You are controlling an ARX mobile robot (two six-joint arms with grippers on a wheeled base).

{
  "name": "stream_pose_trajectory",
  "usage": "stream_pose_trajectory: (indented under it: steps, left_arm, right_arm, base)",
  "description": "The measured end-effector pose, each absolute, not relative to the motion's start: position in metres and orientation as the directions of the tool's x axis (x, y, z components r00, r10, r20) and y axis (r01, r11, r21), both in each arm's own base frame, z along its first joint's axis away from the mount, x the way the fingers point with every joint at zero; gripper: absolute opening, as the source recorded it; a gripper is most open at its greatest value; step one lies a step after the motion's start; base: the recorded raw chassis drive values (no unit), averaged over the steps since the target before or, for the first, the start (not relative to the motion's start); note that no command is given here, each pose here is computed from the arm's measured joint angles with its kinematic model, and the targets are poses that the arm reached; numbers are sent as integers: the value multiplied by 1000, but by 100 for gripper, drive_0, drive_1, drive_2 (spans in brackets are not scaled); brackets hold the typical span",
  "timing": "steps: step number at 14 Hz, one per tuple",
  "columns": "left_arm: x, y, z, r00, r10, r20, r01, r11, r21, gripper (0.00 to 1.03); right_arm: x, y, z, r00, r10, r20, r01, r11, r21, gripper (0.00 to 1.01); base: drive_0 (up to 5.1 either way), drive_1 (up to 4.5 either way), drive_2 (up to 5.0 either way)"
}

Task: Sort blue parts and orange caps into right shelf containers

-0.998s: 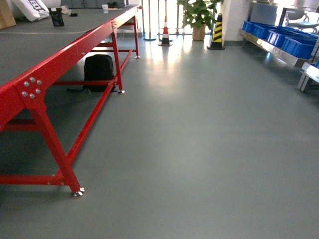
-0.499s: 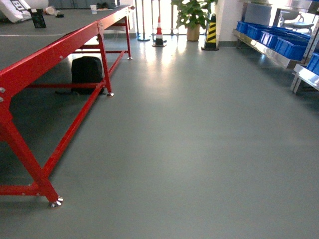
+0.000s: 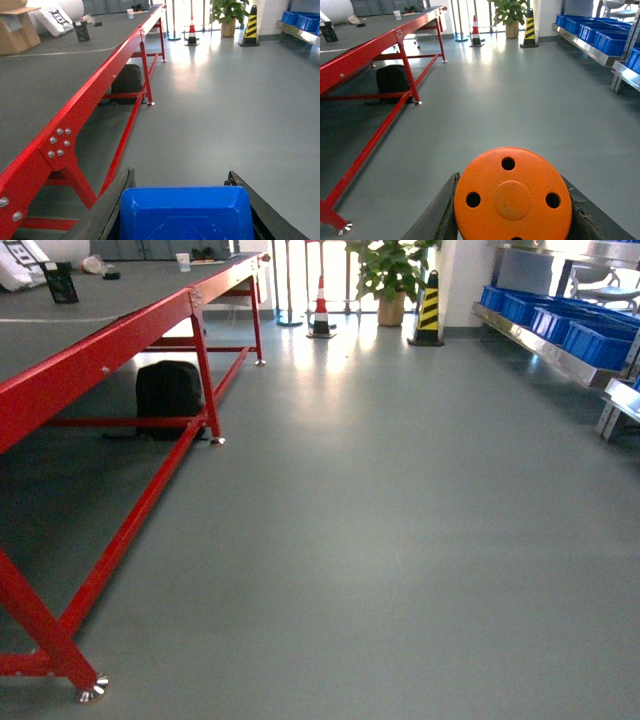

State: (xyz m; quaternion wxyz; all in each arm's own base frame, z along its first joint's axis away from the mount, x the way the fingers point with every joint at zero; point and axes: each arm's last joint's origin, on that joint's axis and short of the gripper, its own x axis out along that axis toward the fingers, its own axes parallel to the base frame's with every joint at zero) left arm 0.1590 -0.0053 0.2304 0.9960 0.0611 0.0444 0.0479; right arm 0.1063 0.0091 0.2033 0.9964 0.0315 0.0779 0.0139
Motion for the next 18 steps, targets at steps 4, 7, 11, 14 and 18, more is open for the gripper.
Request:
stream_pose_trajectory:
  steps: [4,7,11,14,18]
  left_arm:
    - [159,-5,230,991,102,-88,-91,988,127,45]
    - [159,-5,230,991,102,-87,-91,988,127,45]
    - [159,-5,230,991,103,-87,-91,988,127,45]
    - [159,-5,230,991,102,-83,-91,988,126,45]
    - [159,-5,230,991,102,-88,-91,988,127,45]
  right_arm:
    - [106,9,203,988,34,-151,-24,998,65,45]
    - [106,9,203,988,33,-151,-24,998,65,45]
    - [106,9,204,988,34,-149,-24,998,65,45]
    - [106,9,203,988,33,-152,-23,998,65,45]
    - [106,9,203,988,35,-152,-26,998,65,45]
  base:
    - [6,438,-425]
    - [7,437,-422]
    - [-1,428,-429]
    - [4,433,-425]
    - [-5,423,-434]
